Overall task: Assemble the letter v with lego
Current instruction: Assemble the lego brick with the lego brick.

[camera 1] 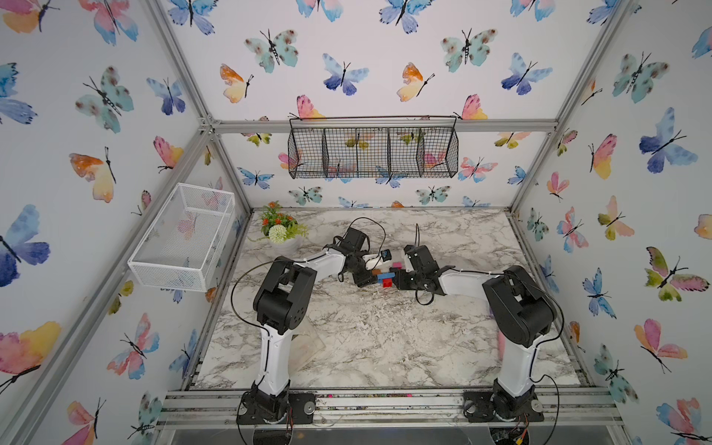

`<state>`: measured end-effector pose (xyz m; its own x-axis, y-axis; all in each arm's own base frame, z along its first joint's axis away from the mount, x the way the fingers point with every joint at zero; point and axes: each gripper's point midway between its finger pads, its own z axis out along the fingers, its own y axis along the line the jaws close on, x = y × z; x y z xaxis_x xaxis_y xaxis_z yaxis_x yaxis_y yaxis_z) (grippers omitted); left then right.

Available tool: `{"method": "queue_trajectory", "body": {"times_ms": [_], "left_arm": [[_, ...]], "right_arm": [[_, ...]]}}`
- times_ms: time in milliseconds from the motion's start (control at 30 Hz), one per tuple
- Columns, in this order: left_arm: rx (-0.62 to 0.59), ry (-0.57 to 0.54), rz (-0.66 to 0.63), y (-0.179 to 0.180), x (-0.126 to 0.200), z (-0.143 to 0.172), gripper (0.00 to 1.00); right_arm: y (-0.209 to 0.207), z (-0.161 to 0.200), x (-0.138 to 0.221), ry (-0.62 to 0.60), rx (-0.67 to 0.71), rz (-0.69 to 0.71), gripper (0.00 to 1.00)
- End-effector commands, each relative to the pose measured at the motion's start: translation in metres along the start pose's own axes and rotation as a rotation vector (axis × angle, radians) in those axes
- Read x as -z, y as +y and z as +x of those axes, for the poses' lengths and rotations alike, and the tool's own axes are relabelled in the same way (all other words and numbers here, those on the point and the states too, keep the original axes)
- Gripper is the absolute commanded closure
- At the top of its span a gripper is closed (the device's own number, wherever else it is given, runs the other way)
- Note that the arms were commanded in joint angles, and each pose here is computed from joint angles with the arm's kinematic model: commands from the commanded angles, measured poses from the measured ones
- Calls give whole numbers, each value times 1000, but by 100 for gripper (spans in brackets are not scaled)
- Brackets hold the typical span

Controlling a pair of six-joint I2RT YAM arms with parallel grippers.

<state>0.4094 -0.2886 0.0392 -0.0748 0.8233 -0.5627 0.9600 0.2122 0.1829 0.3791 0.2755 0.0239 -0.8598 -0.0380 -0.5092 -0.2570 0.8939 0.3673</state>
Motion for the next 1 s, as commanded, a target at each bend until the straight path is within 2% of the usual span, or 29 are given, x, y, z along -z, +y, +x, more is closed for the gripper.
{"method": "queue_trajectory", "body": {"times_ms": [0,100,333,967], "left_arm": [[10,-3,53,-9,-4,1,28],[14,4,55,-9,-5,3,33],[34,23,38,-4,-7,5,33],[45,42,26,0,-9,8,42]], "right_arm": [[-19,25,-11,104,6,57,67],[-19,23,-12,104,8,54,67],[-18,23,-10,99,-7,50,67],[-15,25,-11,95,-30,26,67]]}}
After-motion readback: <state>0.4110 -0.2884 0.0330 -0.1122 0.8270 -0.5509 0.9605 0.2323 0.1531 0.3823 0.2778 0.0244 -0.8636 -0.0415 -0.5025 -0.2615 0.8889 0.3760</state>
